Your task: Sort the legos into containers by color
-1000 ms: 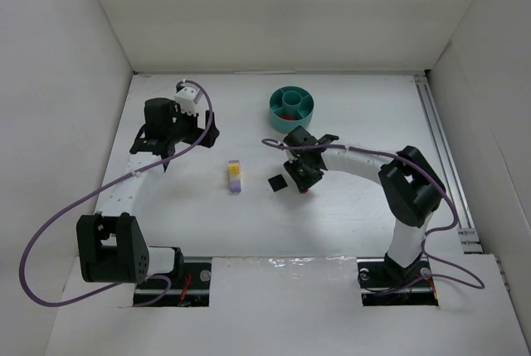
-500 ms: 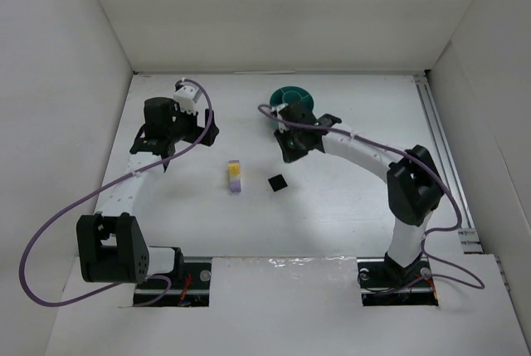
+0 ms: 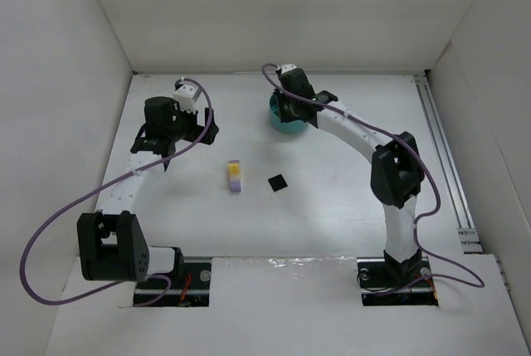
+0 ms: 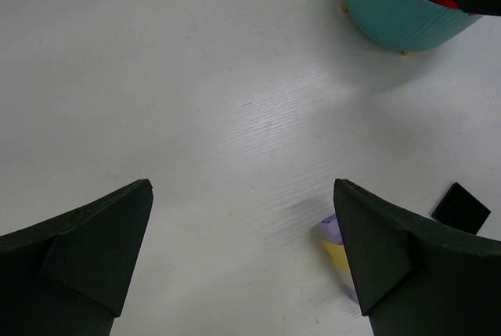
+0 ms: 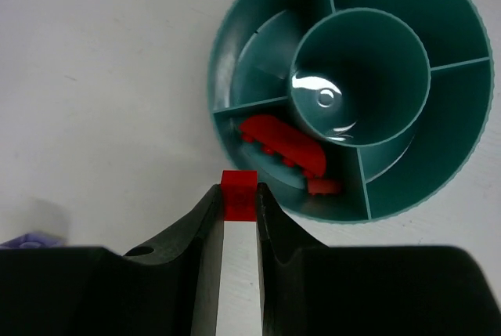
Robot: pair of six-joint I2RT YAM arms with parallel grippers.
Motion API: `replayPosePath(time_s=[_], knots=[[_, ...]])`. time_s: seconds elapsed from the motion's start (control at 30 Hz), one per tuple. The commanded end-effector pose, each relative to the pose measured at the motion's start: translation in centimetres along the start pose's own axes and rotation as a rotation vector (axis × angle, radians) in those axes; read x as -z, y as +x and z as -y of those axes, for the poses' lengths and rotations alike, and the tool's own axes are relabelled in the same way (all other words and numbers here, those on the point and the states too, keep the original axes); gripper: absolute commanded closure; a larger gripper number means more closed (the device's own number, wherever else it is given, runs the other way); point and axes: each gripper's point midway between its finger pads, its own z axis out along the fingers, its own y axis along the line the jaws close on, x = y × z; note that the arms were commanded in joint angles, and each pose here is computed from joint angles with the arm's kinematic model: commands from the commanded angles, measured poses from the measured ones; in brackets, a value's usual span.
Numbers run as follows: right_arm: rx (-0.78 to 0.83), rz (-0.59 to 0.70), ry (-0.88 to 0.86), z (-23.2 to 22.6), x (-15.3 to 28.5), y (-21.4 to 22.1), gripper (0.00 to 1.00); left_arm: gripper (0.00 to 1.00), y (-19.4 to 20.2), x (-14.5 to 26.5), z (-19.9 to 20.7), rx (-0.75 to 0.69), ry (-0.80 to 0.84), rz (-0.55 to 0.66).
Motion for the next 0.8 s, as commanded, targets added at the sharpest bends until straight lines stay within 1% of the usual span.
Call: replayPosePath(time_s=[0.0,0.03,0.1,0.3,0.63,0.67,0.7,0.77], knots=[[-0.017,0.090,0.042,0.8,0.0,-3.5,1.00,0.01,-2.7,0.3,-0.5,-0.021,-0.021,0.067],[-0.026,0.103,0.057,1.4,0.1,-4.1,1.00,0.01,-2.7,0.3,-0.5,-0.021,-0.021,0.067],[-0.026,0.102,0.067,1.5,-0.5,-4.1,1.00,0.01,-2.7,0.3,-0.5,-0.021,-0.021,0.067],[-0.034,0.117,0.101,2.5,-0.5,-4.5,1.00,0.01,-2.9,0.2,-0.5,-0.024,-0.022,0.076],[-0.044,0.094,0.122,3.3,-1.0,-3.5,1.00,0.01,-2.4,-0.2,-0.6,-0.018,-0.020,0.059],[-0.049,0.085,0.133,4.0,-1.2,-3.2,0.99,0.01,-2.4,-0.2,-0.6,-0.018,-0.020,0.059],[-0.049,0.085,0.133,4.0,-1.2,-3.2,0.94,0.01,-2.4,-0.2,-0.6,-0.018,-0.020,0.059],[-0.047,0.074,0.124,3.8,-1.2,-2.9,0.89,0.01,-2.8,-0.1,-0.6,-0.021,-0.021,0.067]])
